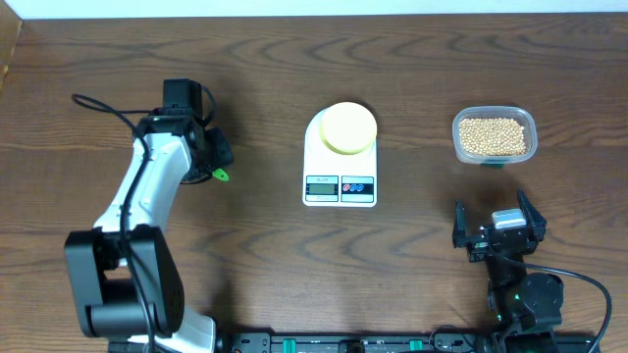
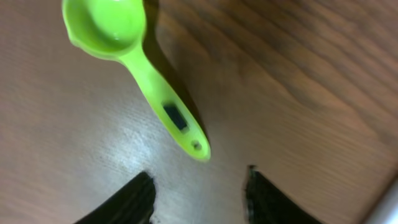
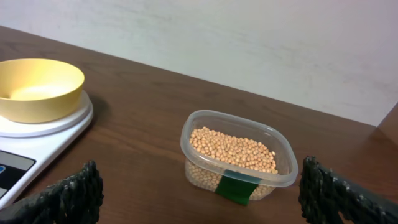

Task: Scoop item into bowl and weigh 50g on scale
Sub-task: 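Move the left gripper over the green scoop handle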

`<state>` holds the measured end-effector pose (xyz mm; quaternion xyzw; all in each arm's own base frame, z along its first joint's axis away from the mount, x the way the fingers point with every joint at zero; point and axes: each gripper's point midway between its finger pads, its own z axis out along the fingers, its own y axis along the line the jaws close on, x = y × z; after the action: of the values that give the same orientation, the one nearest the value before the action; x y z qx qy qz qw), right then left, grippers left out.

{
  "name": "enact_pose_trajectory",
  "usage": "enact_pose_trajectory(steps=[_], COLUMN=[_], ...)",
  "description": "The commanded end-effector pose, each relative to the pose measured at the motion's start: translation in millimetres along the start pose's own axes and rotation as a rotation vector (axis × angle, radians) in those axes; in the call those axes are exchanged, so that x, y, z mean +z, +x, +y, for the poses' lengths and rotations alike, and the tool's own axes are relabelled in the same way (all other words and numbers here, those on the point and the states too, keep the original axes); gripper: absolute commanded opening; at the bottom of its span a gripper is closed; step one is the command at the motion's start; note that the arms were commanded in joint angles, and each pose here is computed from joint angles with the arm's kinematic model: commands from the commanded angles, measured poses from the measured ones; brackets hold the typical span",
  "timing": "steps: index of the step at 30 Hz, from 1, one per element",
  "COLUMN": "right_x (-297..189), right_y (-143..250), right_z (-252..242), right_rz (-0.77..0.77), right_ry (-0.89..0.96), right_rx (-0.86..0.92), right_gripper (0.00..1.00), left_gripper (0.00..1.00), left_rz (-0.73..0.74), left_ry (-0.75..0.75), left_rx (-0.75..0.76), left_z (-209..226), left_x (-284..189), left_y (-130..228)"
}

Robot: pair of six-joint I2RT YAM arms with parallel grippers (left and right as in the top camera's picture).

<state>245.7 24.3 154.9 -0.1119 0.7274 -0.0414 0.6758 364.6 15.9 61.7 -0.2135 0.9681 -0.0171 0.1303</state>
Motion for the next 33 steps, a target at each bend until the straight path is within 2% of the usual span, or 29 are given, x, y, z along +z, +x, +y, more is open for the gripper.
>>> enact_pose_trajectory(steps=[1,2,4,8,9,10,22,28,31,33], right_x=[0.0,0.0,0.0,0.0,0.0,0.0,0.0,0.0,0.0,0.0], right_y=[2.0,2.0,2.0,2.0,2.0,2.0,2.0,2.0,2.0,2.0], right_z=[-2.6,-2.6,-2.6,-2.6,-2.5,-2.6,-2.5,-2.6,-2.5,-2.6], right_rz=[0.008,0.008,0.008,0.008,0.008,0.008,0.008,0.008,0.008,0.008], right_ry=[0.014,0.014,0.014,0.014,0.014,0.014,0.014,0.014,0.014,0.014], right_rx=[-0.006,-0.006,-0.006,-0.006,-0.006,-0.006,-0.006,-0.006,-0.006,-0.006], right_gripper=[0.99,0.99,0.99,0.99,0.99,0.99,0.99,0.99,0.99,0.99], left_gripper=[0.61,0.65,0.77,0.83,0.95,1.00,0.99,0.99,0.84,0.83], left_rz=[-0.034,-0.044,-0.071,-0.119,-0.124,-0.129,-0.130,-0.112,-0.089,-0.077], left_ry=[-0.051,-0.046,-0.035,-0.057,-0.070,-0.082,-0.129,-0.136,-0.146,-0.152], left_rx=[-0.014,-0.014,-0.012,-0.024,-0.026,-0.028,-0.072,-0.103,-0.102,-0.100], left_z=[7.7,6.6,3.8,9.2,11.8,14.2,24.2,25.4,26.6,27.1], left_x=[2.3,2.1,1.5,1.2,1.0,0.7,5.3,23.0,35.7,43.7], left_y=[-11.2,-13.7,-20.4,-32.2,-33.0,-34.0,-29.5,-25.9,-22.9,-21.2])
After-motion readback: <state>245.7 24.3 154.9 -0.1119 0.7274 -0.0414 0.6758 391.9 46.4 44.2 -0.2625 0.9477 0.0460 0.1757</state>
